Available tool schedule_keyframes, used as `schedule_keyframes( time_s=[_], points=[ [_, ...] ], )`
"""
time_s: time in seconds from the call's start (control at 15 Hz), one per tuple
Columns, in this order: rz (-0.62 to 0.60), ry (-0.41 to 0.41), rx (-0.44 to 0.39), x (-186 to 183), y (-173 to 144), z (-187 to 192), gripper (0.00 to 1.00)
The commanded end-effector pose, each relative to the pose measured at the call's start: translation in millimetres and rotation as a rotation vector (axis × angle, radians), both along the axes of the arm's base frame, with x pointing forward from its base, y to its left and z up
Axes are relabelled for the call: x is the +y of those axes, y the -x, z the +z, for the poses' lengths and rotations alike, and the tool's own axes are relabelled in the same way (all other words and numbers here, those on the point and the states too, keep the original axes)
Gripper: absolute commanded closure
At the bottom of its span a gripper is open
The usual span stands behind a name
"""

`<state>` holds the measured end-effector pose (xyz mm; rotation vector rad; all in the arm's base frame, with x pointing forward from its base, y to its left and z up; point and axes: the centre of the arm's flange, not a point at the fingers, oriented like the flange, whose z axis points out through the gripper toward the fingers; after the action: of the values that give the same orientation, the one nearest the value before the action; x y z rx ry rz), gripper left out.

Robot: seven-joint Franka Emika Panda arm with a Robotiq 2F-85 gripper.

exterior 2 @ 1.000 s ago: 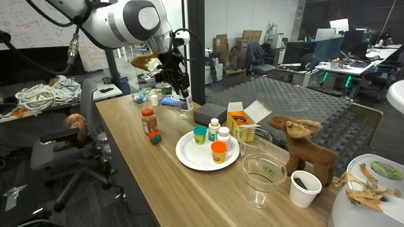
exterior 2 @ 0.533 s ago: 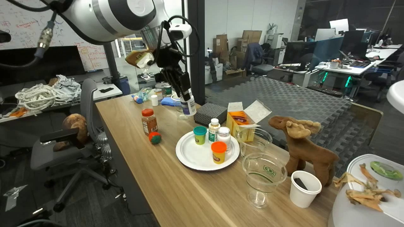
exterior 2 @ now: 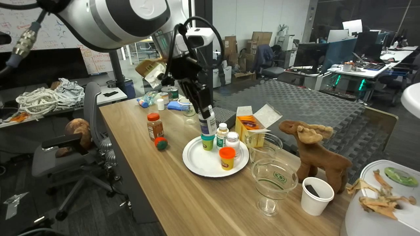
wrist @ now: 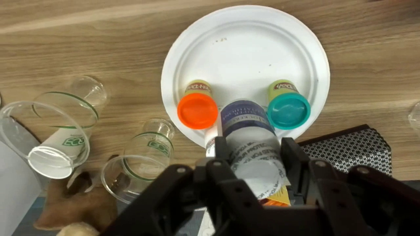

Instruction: Organize all the containers on the white plate

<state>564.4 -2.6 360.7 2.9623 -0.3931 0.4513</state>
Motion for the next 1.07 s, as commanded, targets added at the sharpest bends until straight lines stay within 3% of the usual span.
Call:
schedule_keyframes(
  time_s=[0.0,0.6,1.0],
  points=[
    [0.013,-0.056,0.025,-22.5,0.5,-14.6,0.79],
    [0.028,-0.185,0.106,-46.3,-21.8,-56.2,0.79],
    [0.053,-0.144,0.094,-42.7,-41.5,-77.1,0.79]
  ],
)
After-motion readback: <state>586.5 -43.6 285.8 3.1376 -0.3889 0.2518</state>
